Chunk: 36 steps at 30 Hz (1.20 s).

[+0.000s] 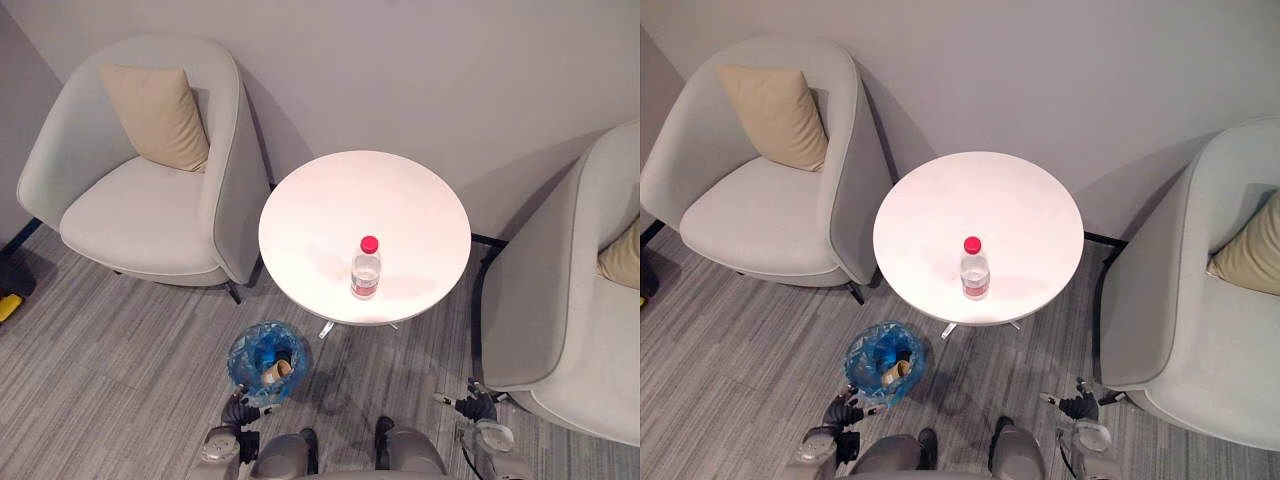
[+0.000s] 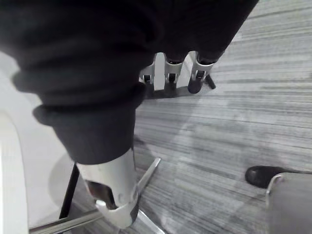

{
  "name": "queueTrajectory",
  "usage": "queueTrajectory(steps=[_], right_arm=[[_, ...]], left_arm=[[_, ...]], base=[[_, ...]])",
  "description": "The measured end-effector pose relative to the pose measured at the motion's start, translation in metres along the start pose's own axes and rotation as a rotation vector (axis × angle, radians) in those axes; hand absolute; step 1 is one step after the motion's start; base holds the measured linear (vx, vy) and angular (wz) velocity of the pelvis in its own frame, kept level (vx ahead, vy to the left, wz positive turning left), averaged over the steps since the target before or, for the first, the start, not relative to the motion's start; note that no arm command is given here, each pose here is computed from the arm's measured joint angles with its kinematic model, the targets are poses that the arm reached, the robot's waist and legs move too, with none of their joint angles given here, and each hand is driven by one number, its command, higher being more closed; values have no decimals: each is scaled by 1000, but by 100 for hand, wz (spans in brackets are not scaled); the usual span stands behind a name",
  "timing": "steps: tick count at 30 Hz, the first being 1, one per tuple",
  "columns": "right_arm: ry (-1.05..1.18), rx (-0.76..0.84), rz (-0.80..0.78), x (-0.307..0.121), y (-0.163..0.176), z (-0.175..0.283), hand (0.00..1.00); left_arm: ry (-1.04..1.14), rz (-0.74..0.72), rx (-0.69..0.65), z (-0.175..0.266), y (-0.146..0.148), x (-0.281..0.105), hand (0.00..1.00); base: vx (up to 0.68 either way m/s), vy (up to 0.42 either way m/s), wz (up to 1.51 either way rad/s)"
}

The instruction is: Gather rubbish on tea table into small bin, then transfer packed bag to large trash can.

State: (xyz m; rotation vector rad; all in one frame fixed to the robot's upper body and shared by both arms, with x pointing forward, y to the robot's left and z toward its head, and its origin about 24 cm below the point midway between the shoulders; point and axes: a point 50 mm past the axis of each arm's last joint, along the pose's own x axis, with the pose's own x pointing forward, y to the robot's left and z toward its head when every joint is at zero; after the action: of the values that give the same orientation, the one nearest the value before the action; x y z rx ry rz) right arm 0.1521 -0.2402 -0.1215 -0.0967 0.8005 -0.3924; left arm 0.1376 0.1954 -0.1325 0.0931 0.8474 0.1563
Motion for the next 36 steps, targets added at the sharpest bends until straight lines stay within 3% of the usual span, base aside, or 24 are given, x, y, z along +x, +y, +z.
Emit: queueTrajectory(steps=[9, 22, 36], right_arm=[[-64, 7, -2, -3, -1, 10, 0], [-454, -41, 76, -28, 19, 81, 0], [-667, -122, 172, -42, 45, 128, 0]], left_arm=[[4, -6, 4, -2, -1, -1, 0], [18, -39, 39, -10, -8, -6, 0], [-20, -65, 53, -8, -12, -10, 0]], base=[[33, 14, 7], [-91, -8, 8], [48, -10, 9]])
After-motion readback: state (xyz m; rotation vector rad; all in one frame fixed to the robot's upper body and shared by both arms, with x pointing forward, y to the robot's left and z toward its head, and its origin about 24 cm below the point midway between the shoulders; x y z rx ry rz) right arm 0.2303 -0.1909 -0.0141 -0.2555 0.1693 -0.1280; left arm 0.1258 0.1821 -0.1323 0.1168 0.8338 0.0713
